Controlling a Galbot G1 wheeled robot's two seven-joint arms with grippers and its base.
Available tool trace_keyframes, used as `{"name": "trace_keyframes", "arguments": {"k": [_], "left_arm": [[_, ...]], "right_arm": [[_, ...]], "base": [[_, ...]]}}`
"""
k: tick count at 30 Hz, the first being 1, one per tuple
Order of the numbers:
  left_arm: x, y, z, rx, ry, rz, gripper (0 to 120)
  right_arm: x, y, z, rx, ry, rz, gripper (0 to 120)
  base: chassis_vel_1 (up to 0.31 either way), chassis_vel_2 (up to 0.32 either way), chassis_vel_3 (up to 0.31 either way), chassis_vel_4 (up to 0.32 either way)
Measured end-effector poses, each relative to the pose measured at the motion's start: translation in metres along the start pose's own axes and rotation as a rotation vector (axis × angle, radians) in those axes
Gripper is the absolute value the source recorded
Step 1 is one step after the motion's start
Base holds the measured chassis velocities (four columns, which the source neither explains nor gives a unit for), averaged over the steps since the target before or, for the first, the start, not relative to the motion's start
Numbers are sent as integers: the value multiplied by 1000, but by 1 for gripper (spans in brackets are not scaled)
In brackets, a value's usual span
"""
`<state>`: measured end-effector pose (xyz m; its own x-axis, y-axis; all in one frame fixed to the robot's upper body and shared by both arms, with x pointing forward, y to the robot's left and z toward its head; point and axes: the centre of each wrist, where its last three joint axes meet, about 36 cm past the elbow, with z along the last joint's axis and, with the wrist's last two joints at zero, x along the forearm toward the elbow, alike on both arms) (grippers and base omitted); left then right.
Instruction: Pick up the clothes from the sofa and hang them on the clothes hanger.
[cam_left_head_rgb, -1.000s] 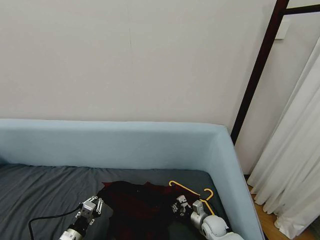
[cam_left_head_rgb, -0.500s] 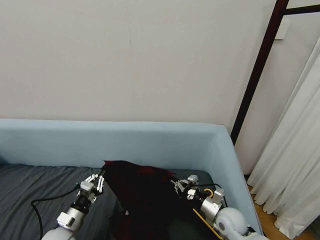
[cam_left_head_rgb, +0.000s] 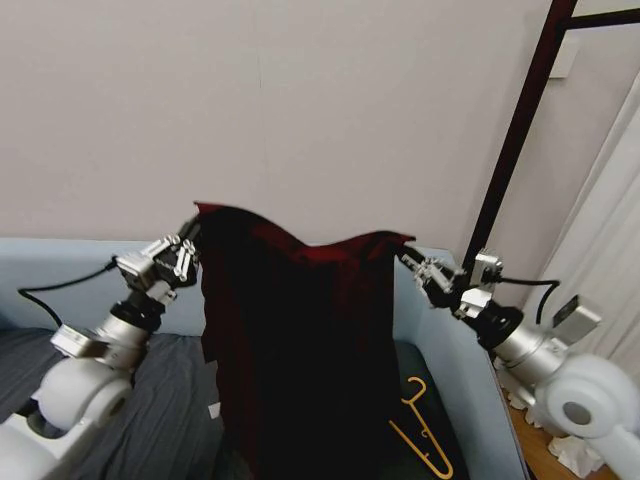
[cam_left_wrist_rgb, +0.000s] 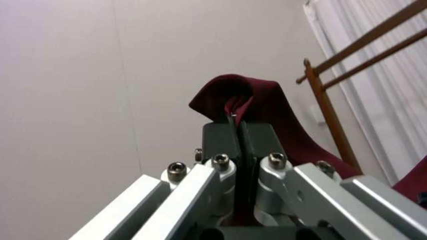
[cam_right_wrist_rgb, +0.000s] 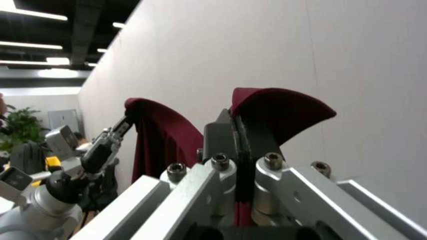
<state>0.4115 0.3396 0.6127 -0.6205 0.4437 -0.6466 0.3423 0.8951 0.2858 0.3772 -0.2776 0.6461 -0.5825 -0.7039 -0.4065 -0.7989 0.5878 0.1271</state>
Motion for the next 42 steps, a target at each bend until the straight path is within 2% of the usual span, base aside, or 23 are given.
{"name": "trace_keyframes", "arguments": {"k": [2, 3, 7, 9, 11, 13, 14, 17, 19, 21, 22, 23, 25, 26, 27, 29, 31, 32, 36, 37, 40, 41, 42], "left_arm": [[-9, 2, -29, -6, -43, 10, 0], [-9, 2, -29, -6, -43, 10, 0], [-15, 0, -78, -19, -125, 30, 0], [-16, -1, -85, -23, -137, 34, 0], [-17, 0, -101, -43, -165, 42, 0], [-21, 4, -123, -78, -206, 50, 0], [-21, 4, -123, -78, -206, 50, 0], [-27, 11, -144, -128, -231, 61, 0], [-28, 12, -145, -137, -224, 65, 0], [-26, 12, -133, -151, -174, 71, 0], [-19, 10, -114, -155, -107, 79, 0], [-19, 10, -114, -155, -107, 79, 0], [-2, 8, -82, -157, -3, 89, 0], [8, 7, -66, -156, 50, 94, 0], [8, 7, -66, -156, 50, 94, 0], [20, 5, -47, -155, 114, 103, 0], [38, 1, -20, -149, 192, 119, 0], [38, 1, -20, -149, 192, 119, 0], [102, -27, 68, -109, 407, 151, 0], [102, -27, 68, -109, 407, 151, 0], [143, -55, 124, -87, 523, 142, 0], [150, -60, 133, -87, 544, 140, 0], [150, -60, 133, -87, 544, 140, 0]], "right_arm": [[-1, 19, -20, 42, -13, -19, 0], [-1, 19, -20, 42, -13, -19, 0], [6, 49, -47, 131, -9, -39, 0], [8, 54, -52, 145, -8, -39, 0], [11, 57, -65, 171, -10, -15, 0], [17, 59, -94, 242, -33, 40, 0], [17, 59, -94, 242, -33, 40, 0], [22, 63, -121, 320, -34, 107, 0], [23, 64, -125, 335, -22, 132, 0], [26, 61, -120, 343, 22, 190, 0], [29, 55, -106, 332, 67, 233, 0], [29, 55, -106, 332, 67, 233, 0], [37, 47, -73, 294, 148, 284, 0], [40, 46, -57, 277, 183, 289, 0], [40, 46, -57, 277, 183, 289, 0], [43, 46, -37, 248, 220, 282, 0], [46, 48, -9, 206, 263, 261, 0], [46, 48, -9, 206, 263, 261, 0], [59, 20, 94, 111, 368, 274, 0], [59, 20, 94, 111, 368, 274, 0], [72, -4, 181, 76, 454, 306, 0], [73, -8, 200, 72, 464, 312, 0], [73, -8, 200, 72, 464, 312, 0]], "base": [[0, 0, 0, 0], [0, 0, 0, 0], [0, 0, 0, 0], [0, 0, 0, 0], [0, 0, 0, 0], [0, 0, 0, 0], [0, 0, 0, 0], [0, 0, 0, 0], [0, 0, 0, 0], [0, 0, 0, 0], [0, 0, 0, 0], [0, 0, 0, 0], [0, 0, 0, 0], [0, 0, 0, 0], [0, 0, 0, 0], [0, 0, 0, 0], [0, 0, 0, 0], [0, 0, 0, 0], [0, 0, 0, 0], [0, 0, 0, 0], [0, 0, 0, 0], [0, 0, 0, 0], [0, 0, 0, 0]]}}
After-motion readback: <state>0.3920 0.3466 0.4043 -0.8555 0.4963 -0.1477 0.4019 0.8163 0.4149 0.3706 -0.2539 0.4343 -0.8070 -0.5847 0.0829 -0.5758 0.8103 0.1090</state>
